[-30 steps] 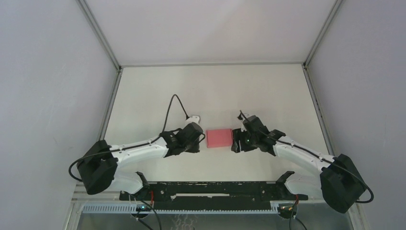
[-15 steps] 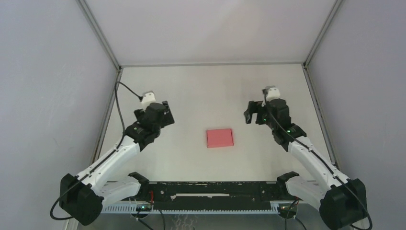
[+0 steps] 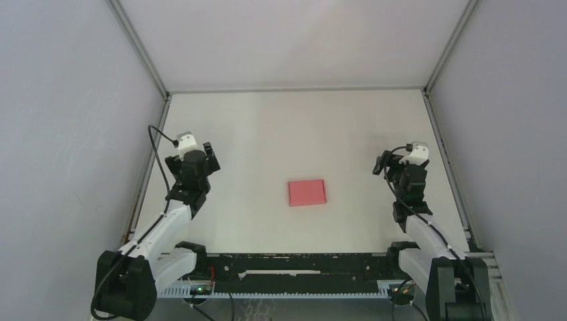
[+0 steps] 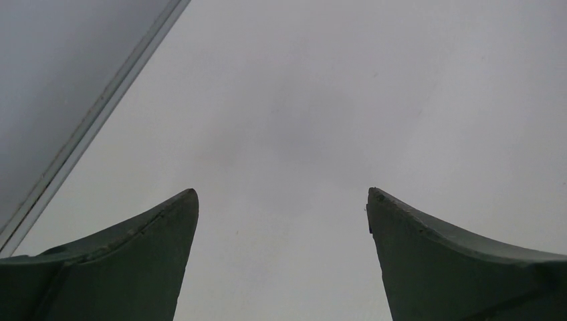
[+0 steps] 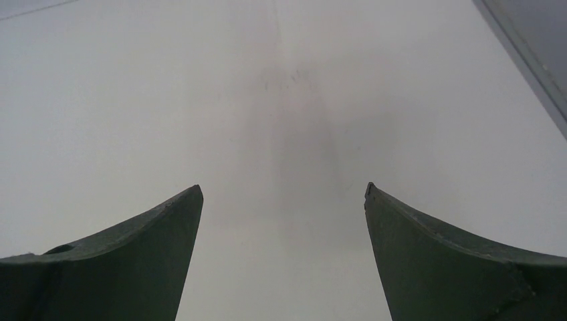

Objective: Fold the paper box
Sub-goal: Reset both arms

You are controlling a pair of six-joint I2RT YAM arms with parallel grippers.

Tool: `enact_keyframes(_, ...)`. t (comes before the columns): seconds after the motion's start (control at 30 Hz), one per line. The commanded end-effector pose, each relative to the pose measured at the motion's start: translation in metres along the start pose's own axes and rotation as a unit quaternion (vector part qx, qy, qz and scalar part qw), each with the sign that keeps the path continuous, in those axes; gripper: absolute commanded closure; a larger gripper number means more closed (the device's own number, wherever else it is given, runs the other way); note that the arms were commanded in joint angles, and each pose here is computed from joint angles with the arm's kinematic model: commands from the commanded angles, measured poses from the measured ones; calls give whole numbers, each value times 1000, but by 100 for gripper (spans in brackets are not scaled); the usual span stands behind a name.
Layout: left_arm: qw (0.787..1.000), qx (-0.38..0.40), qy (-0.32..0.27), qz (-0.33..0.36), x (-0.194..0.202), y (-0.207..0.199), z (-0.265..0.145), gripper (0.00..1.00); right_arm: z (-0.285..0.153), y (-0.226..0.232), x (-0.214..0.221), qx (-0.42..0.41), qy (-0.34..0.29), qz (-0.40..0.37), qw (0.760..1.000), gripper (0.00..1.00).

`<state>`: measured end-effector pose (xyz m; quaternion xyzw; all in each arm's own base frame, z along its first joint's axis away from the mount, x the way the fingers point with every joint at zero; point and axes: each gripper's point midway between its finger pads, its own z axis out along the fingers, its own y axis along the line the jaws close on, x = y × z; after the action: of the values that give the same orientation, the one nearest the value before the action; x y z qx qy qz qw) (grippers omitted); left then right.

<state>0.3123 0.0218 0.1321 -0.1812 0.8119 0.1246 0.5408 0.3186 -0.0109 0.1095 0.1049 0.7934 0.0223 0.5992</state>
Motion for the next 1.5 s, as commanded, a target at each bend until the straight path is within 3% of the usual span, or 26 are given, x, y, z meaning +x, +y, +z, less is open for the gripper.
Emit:
enact_keyframes(0.0,997,21,-76,19,-28,-4,10,0,12,-6,-40,20,-93,-3,995,0)
enact_keyframes(0.17,995,8,-102,3,-7,11,21,0,23,-5,-26,17,-93,-7,995,0)
enact_keyframes(0.47,991,35,-128,4,-25,8,40,0,42,12,-8,-10,-84,-47,995,0)
enact_keyframes(0.93,985,38,-169,17,-27,10,44,0,32,22,-5,-35,-106,-61,992,0)
enact_keyframes(1.07,973,21,-227,-19,-27,25,33,0,33,21,-5,-34,-102,-62,992,0)
enact_keyframes(1.17,981,24,-191,-5,-18,21,40,0,34,21,-5,-35,-101,-62,992,0)
enact_keyframes(1.47,979,7,-203,-22,-22,28,39,0,47,22,-4,-53,-64,-47,995,0)
